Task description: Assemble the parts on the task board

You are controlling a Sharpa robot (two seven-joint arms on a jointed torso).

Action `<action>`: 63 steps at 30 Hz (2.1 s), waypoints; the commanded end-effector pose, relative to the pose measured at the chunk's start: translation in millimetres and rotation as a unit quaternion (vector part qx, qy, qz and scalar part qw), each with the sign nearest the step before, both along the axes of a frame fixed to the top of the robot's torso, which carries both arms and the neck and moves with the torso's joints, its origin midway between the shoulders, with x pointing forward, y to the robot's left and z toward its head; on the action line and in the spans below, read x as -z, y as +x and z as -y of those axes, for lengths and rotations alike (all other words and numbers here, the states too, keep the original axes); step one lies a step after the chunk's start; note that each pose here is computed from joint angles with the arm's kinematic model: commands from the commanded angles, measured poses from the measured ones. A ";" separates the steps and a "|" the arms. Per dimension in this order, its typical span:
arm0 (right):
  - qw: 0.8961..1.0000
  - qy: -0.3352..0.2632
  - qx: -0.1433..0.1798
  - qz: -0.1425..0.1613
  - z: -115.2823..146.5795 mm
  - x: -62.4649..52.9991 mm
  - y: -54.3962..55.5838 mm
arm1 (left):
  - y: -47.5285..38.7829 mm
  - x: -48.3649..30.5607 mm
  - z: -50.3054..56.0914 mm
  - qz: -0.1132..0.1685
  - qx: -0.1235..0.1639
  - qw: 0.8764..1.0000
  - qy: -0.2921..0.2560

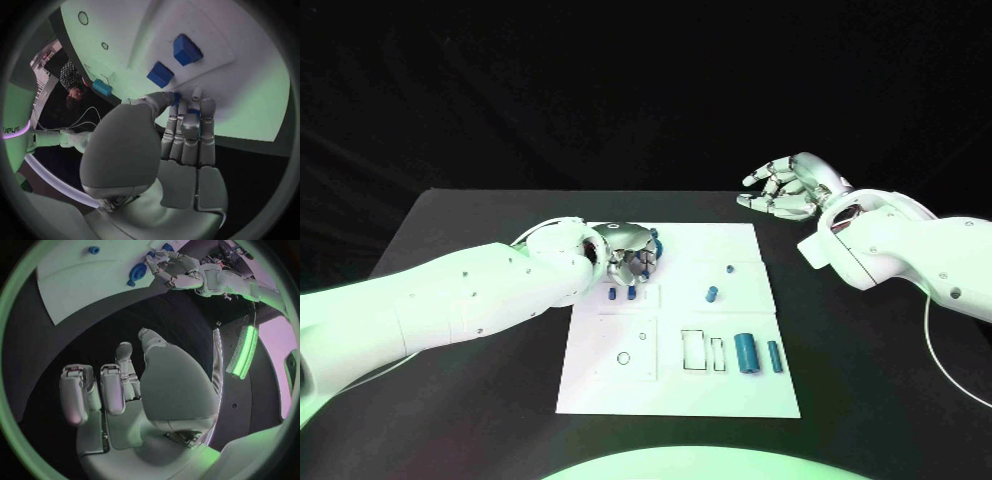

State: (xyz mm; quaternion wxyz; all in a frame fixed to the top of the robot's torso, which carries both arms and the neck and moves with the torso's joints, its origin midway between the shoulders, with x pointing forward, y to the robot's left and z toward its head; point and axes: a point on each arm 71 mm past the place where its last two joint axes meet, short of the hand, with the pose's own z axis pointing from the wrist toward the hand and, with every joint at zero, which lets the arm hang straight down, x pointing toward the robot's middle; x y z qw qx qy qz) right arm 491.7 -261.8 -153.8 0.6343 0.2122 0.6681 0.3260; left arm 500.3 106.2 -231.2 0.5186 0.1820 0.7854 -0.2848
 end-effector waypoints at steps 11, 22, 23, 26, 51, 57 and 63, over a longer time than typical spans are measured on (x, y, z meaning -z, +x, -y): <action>1.000 -0.003 -0.008 0.003 -1.7 -0.3 -0.6 | 0.6 -0.6 0.0 0.006 0.000 1.000 -0.009; 1.000 -0.003 -0.008 0.004 -1.6 -0.4 -0.3 | -4.7 -11.8 -2.8 0.018 0.005 0.999 -0.036; 1.000 -0.003 -0.008 0.004 -1.6 -0.4 -0.3 | -5.5 -13.8 -3.6 0.018 0.005 0.999 -0.040; 1.000 -0.003 -0.008 0.004 -1.4 -0.3 -0.2 | -7.2 -19.6 -7.0 0.016 0.002 0.999 -0.048; 1.000 -0.004 -0.007 0.003 -0.1 -0.1 -0.3 | -1.6 -16.9 -43.8 -0.015 -0.039 0.999 -0.027; 1.000 -0.004 -0.007 0.003 -0.2 0.1 -0.3 | -0.7 -14.5 -43.9 -0.020 -0.040 0.999 -0.023; 1.000 -0.004 -0.007 0.003 -0.3 0.1 -0.4 | -0.1 -12.5 -42.7 -0.023 -0.039 0.999 -0.021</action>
